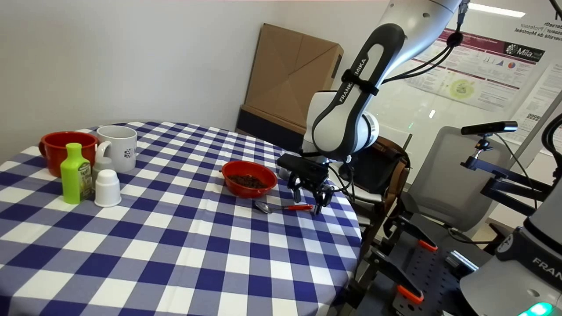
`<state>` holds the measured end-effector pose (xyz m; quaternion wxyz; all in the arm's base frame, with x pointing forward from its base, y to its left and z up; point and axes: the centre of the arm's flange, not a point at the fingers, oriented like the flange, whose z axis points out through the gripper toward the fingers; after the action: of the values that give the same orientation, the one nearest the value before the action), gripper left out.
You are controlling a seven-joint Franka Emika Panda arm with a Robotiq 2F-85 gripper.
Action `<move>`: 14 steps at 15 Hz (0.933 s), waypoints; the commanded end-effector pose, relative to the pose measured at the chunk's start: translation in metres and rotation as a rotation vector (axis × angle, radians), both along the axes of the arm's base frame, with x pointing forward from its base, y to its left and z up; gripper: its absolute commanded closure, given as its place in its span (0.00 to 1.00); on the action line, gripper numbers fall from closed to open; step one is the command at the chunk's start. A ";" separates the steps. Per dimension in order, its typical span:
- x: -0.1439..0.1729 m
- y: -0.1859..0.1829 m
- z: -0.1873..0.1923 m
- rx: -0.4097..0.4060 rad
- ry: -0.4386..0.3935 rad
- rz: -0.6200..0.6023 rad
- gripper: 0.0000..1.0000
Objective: Spoon out a single spoonful of the contents from the orange bowl into the transparent jar.
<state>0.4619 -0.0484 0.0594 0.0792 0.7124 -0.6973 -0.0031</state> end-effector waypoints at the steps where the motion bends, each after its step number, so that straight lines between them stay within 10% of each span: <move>1: -0.001 0.000 -0.006 -0.018 -0.021 0.000 0.51; 8: -0.005 -0.003 -0.008 -0.168 -0.079 -0.111 0.94; 11: -0.006 0.002 -0.010 -0.196 -0.081 -0.122 0.91; 12: -0.005 0.004 -0.010 -0.200 -0.082 -0.123 0.50; 14: -0.006 0.006 -0.010 -0.208 -0.086 -0.131 0.44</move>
<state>0.4630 -0.0470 0.0617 0.1192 0.6646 -0.7333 0.0802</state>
